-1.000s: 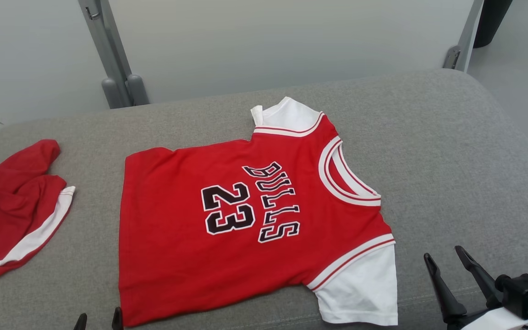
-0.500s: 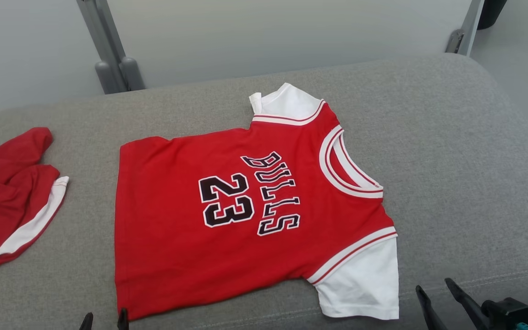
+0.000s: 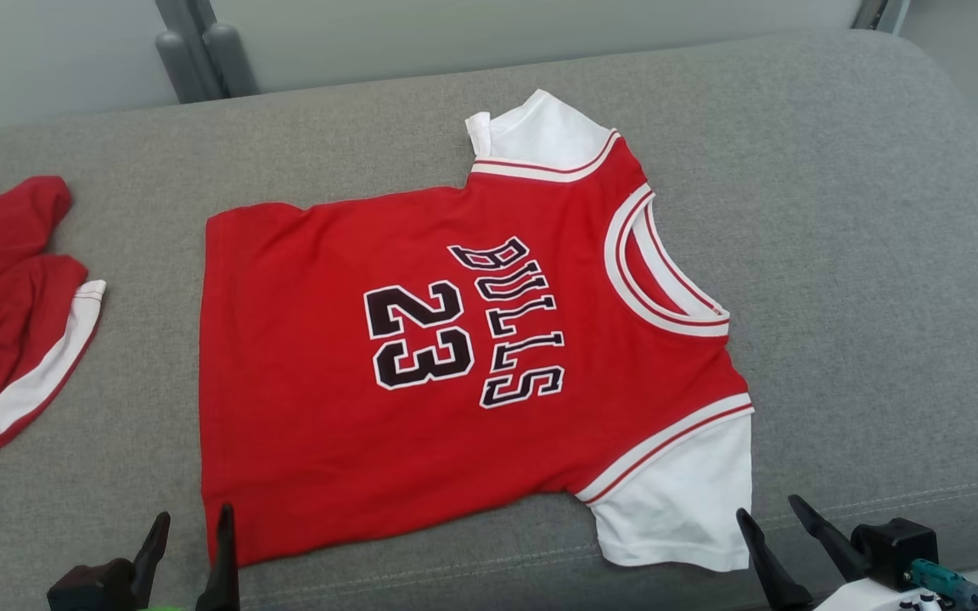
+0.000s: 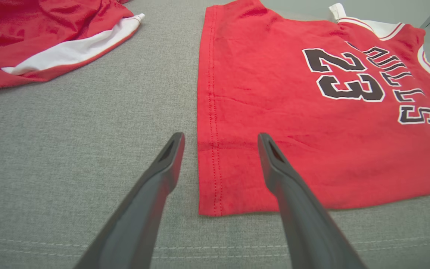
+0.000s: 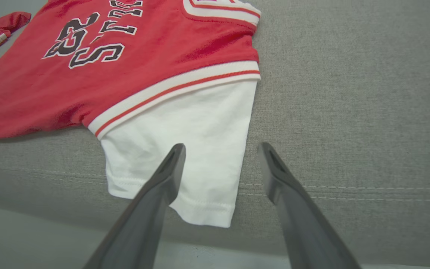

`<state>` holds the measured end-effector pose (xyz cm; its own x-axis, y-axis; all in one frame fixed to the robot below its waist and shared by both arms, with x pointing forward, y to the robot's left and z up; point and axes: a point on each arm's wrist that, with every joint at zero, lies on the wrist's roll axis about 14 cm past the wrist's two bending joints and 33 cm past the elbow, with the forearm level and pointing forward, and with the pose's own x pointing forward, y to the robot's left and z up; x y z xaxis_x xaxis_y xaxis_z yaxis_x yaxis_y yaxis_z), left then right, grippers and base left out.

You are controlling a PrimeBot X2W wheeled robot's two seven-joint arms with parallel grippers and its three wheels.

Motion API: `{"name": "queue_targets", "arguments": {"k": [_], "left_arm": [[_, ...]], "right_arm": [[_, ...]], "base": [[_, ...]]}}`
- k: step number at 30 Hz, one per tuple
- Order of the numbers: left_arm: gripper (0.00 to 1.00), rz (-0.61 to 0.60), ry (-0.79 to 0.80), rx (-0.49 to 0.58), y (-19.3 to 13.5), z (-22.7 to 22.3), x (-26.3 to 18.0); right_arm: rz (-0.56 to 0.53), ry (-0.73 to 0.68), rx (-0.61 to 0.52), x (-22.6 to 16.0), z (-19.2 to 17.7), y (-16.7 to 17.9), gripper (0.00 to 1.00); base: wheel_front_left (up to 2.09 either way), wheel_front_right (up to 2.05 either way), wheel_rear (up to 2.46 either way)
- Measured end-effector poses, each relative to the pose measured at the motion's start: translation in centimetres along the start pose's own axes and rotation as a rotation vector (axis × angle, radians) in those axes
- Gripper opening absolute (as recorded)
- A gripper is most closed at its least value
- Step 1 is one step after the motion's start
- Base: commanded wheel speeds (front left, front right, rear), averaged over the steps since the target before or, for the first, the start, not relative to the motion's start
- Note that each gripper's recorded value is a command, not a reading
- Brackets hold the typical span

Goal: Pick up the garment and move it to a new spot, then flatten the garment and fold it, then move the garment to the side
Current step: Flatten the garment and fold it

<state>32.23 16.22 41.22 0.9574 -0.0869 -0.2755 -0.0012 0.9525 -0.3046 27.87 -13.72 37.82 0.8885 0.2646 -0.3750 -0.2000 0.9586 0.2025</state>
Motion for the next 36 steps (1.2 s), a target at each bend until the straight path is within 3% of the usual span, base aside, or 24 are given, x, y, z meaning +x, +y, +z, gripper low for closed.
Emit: {"name": "queue_targets", "arguments": {"k": [18,36], "left_arm": [[1.0,0.019,0.085,-0.02,0.6,-2.5,0.9],[1.0,0.009,0.08,-0.011,0.5,-2.3,1.3]], "right_arm": [[-0.027,0.172,0.079,0.0,-5.5,0.3,1.0],[-0.049,0.213,0.15,0.4,-6.9,0.6,1.0]], "base": [[0.0,0.0,0.0],[0.0,0.0,0.0]]}}
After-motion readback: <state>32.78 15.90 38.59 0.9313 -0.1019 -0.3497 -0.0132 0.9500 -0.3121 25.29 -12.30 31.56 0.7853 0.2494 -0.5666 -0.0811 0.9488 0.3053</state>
